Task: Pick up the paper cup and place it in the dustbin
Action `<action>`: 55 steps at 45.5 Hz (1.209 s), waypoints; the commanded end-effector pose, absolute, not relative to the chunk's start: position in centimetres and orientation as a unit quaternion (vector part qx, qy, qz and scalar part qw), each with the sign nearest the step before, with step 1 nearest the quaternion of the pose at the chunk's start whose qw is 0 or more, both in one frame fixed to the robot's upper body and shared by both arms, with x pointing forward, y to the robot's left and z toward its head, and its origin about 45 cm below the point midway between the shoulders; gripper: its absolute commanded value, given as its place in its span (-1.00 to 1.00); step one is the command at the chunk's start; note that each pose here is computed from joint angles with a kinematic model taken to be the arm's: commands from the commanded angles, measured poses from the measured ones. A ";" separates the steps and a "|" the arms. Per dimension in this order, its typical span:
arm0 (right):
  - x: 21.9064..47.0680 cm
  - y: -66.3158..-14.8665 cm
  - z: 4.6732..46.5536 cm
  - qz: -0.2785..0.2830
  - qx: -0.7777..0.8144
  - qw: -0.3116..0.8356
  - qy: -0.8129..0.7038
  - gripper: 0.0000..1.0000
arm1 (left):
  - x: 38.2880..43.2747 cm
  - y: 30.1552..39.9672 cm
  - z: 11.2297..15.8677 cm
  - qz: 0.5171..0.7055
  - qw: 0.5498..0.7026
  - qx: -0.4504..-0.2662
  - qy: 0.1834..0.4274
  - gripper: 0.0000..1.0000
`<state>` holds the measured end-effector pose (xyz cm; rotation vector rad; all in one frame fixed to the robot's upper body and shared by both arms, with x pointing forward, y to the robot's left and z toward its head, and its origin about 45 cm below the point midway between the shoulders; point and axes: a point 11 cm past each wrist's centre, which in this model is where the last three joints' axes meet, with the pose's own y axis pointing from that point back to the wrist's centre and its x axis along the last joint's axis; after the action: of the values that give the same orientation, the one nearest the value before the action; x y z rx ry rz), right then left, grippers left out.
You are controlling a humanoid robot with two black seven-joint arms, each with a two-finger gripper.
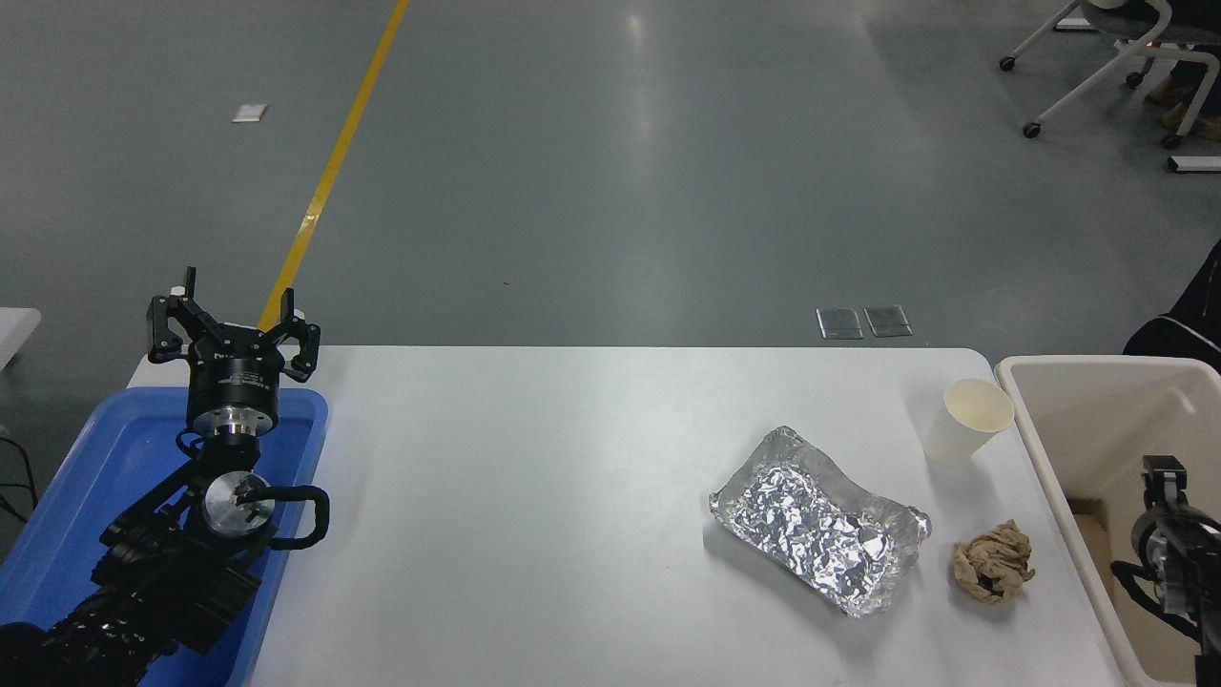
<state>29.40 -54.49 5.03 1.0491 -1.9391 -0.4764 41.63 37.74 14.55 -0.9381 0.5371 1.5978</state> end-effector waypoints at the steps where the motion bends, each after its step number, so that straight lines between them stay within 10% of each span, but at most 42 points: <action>1: 30.0 -54.6 5.5 -0.186 0.421 0.424 -0.780 1.00 | 41.70 37.62 14.55 0.679 0.571 -0.399 0.231 0.98; 38: 30.7 -53.8 5.6 -0.183 0.430 0.425 -0.775 1.00 | 41.74 37.72 14.62 0.682 0.570 -0.398 0.228 0.98; 55: 36.5 -53.5 12.1 -0.155 0.504 0.398 -0.751 1.00 | 41.75 37.60 14.64 0.679 0.572 -0.399 0.229 0.98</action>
<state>33.37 -53.27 7.58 1.1561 -1.9240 -0.4309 41.74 37.66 14.61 -0.9354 0.5372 1.5979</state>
